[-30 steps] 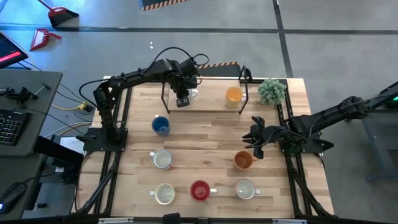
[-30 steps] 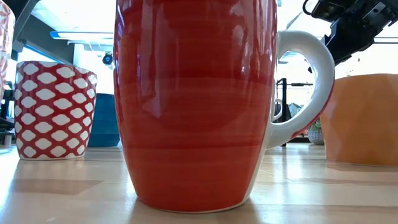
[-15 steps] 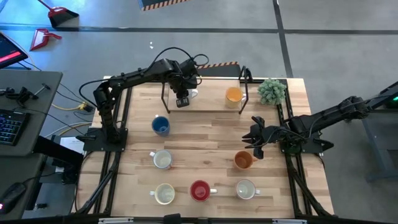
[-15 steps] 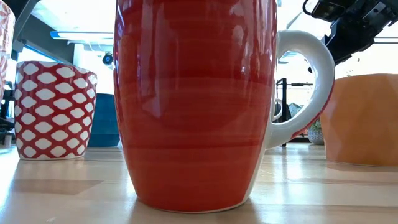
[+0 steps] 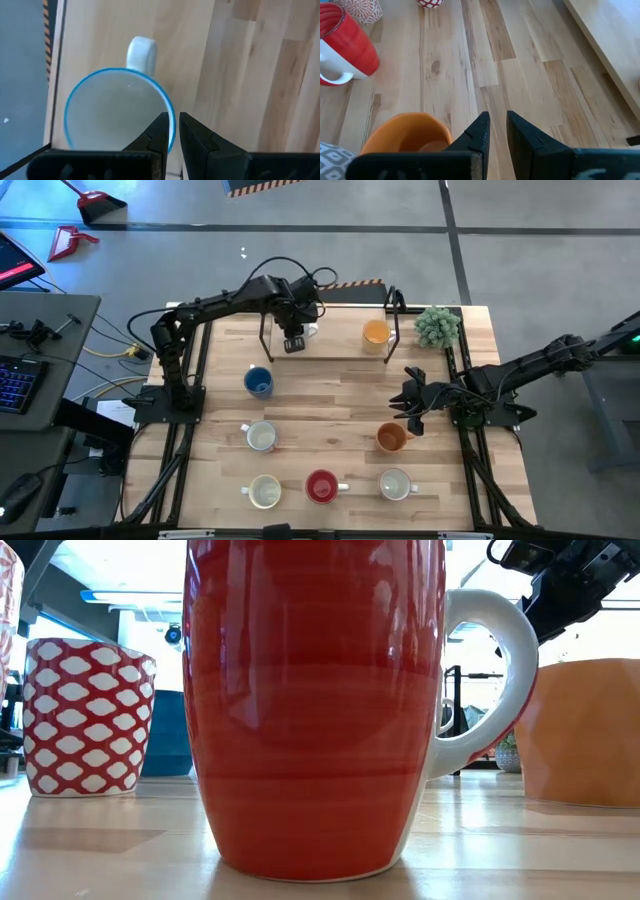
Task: Place coffee mugs
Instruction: Put the white blue mug on the shelf
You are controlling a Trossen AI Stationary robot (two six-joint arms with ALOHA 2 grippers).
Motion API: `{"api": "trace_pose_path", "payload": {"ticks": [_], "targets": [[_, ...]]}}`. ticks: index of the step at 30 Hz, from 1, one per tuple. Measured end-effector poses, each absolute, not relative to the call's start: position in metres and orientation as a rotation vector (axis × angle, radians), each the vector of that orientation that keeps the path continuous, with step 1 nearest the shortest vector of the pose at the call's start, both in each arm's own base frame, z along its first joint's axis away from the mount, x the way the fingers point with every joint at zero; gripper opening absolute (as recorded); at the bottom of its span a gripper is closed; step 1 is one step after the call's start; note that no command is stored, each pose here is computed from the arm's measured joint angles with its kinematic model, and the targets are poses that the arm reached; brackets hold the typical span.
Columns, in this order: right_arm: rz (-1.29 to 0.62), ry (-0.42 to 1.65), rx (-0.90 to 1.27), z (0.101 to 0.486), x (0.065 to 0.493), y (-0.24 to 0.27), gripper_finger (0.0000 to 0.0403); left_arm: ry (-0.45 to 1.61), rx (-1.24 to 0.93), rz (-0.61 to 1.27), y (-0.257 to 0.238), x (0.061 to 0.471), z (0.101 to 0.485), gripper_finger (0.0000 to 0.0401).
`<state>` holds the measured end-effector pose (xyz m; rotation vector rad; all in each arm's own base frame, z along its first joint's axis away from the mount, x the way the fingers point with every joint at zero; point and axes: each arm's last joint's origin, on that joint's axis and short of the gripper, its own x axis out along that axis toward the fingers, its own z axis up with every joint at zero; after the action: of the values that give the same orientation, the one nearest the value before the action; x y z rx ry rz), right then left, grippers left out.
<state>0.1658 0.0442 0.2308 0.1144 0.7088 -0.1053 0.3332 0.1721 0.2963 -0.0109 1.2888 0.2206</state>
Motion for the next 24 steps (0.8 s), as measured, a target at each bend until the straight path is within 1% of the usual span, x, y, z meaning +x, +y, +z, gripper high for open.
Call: {"api": "trace_pose_path", "payload": {"ticks": [3, 8, 12, 18, 24], "targets": [[-0.106, 0.709, 0.114, 0.231, 0.166, 0.044, 0.0044, 1.235, -0.009, 0.236, 0.172, 0.335, 0.315, 0.0033], [-0.108, 0.709, 0.121, 0.231, 0.166, 0.044, 0.0044, 1.089, -0.015, 0.193, 0.17, 0.339, 0.353, 0.0033], [-0.109, 0.71, 0.132, 0.231, 0.166, 0.044, 0.0044, 1.075, 0.022, 0.136, 0.169, 0.339, 0.357, 0.0039], [-0.123, 0.735, 0.162, 0.229, 0.164, 0.044, 0.0044, 1.105, 0.072, 0.135, 0.169, 0.337, 0.356, 0.0082], [-0.124, 0.746, 0.16, 0.228, 0.163, 0.044, 0.0044, 1.111, -0.011, 0.187, 0.171, 0.335, 0.356, 0.0134]]}}
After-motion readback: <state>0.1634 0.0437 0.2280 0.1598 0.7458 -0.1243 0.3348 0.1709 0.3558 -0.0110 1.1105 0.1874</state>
